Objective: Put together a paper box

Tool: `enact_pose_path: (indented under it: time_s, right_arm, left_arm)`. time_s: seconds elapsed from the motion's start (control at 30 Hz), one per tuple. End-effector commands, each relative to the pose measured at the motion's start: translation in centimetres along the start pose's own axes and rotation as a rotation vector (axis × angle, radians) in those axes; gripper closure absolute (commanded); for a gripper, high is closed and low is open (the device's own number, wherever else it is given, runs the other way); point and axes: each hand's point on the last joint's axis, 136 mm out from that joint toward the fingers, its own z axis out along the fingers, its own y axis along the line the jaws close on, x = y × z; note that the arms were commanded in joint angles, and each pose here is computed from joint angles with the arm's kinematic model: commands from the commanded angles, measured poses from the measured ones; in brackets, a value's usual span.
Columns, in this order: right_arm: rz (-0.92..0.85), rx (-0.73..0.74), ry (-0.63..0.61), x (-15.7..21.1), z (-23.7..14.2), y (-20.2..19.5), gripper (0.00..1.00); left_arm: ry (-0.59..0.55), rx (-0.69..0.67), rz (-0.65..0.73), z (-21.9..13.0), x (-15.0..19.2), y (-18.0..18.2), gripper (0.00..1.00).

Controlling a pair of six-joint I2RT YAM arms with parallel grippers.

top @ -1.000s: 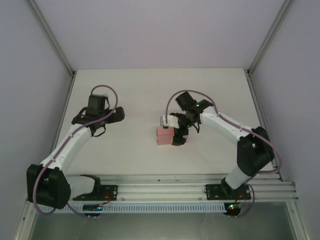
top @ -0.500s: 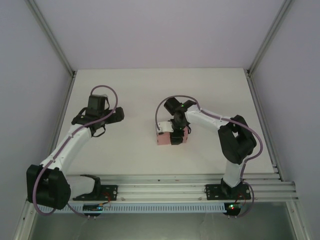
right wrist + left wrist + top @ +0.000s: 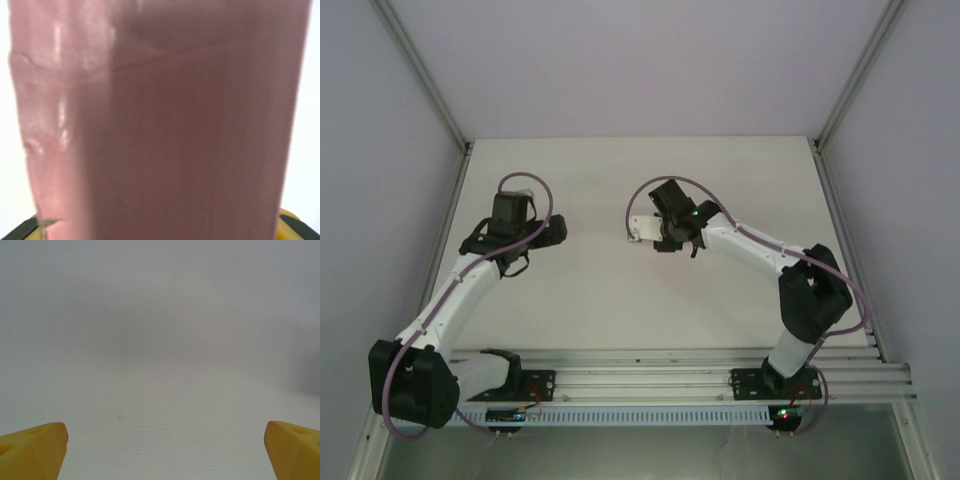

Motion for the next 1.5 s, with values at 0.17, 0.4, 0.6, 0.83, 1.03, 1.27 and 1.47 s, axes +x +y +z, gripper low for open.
enact_pose_path:
  time_s: [0.17,0.4,0.6,0.83,1.03,1.27,1.47]
  right_arm:
    - [-0.058,0.366,0.028,-0.1,6.0,-7.3,0.72]
    - [-0.098,0.319,0.046,0.8,10.6,-5.3,0.66]
    - [-0.126,0.215,0.058,1.8,11.5,-1.8,0.46]
    - [-0.033,0.053,0.059,1.1,7.9,0.3,0.03]
    - [0.094,-0.105,-0.015,-1.1,2.0,1.2,0.01]
    - [0.537,0.084,-0.154,0.3,-6.3,-5.2,0.02]
    - [1.01,0.358,-0.135,11.9,-8.7,-7.2,0.01]
  left_arm:
    - [-0.024,-0.011,0.001,-0.4,-0.3,0.3,0.0]
    - [-0.028,-0.012,0.0,-0.4,-0.2,0.4,0.0]
    - [-0.028,-0.01,0.004,-0.4,-0.2,0.4,0.0]
    - [-0.032,-0.003,0.002,-0.4,-0.3,0.3,0.0]
    - [-0.039,0.005,0.009,-0.6,-0.7,0.1,0.01]
    - [-0.116,-0.03,0.03,-0.4,-1.5,0.8,0.01]
    - [-0.33,-0.153,0.095,1.4,-2.8,3.5,0.01]
